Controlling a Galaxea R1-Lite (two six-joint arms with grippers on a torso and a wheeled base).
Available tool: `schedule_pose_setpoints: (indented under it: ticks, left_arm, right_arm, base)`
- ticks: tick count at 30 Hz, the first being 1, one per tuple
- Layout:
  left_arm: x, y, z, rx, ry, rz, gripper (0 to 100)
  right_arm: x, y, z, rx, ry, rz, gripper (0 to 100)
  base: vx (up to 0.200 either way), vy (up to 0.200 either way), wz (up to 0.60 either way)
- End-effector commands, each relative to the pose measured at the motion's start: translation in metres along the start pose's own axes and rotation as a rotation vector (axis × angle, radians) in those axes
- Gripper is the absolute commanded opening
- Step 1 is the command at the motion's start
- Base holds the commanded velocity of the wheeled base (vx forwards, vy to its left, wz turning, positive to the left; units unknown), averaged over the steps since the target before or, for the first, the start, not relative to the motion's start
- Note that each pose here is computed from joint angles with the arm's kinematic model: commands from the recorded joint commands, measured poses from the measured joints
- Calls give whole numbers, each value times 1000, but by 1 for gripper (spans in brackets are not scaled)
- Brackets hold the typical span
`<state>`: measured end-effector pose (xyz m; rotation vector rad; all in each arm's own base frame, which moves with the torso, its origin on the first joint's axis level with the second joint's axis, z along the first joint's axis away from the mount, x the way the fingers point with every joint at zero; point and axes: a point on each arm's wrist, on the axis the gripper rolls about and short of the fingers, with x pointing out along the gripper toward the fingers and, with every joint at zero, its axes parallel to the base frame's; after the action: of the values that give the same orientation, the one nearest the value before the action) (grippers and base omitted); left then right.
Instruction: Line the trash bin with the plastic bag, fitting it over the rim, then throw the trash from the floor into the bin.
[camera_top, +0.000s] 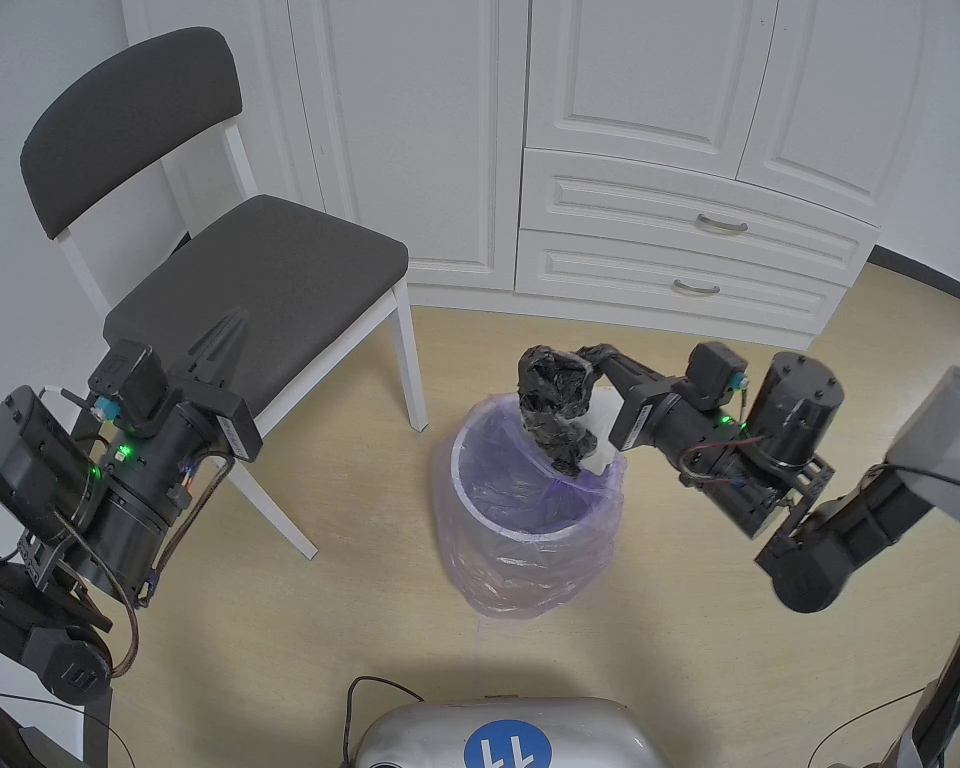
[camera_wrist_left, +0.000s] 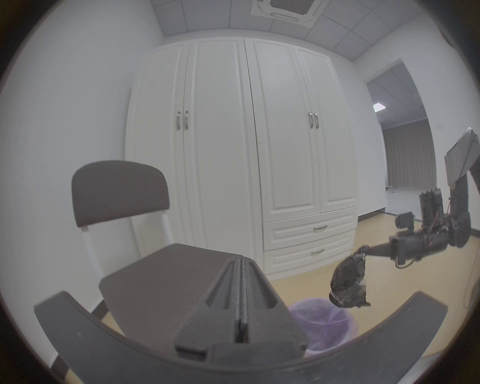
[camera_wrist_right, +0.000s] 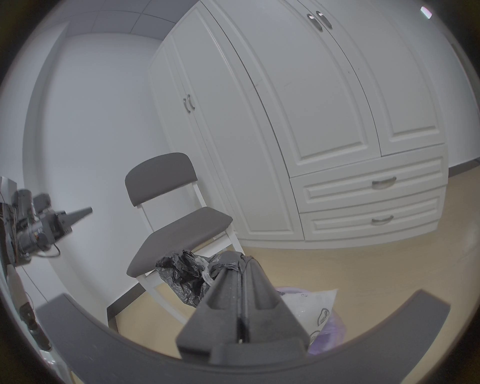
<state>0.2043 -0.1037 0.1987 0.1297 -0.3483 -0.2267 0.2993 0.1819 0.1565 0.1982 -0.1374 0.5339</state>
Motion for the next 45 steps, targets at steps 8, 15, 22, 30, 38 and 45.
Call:
schedule_pose_setpoints:
  ticks: [8, 15, 22, 30, 38, 45]
  left_arm:
    - [-9, 29, 20, 99, -67, 118, 0]
    - [-9, 30, 19, 101, -65, 119, 0]
    - [-9, 29, 18, 102, -60, 116, 0]
    - [-9, 29, 17, 103, -56, 115, 0]
    - [-9, 29, 17, 102, -59, 115, 0]
    - [-10, 29, 16, 105, -54, 114, 0]
  right_arm:
    - [51, -10, -111, 132, 40, -2, 0]
    - [59, -16, -126, 173, 44, -12, 0]
    - [70, -23, -136, 202, 19, -35, 0]
    - [74, -34, -152, 203, 29, -58, 0]
    - [64, -9, -117, 210, 4, -15, 0]
    - [50, 10, -112, 191, 42, 16, 0]
  base:
    - [0, 0, 0]
    - [0, 0, 0]
    - [0, 0, 0]
    - [0, 0, 0]
    - [0, 0, 0]
    - [0, 0, 0]
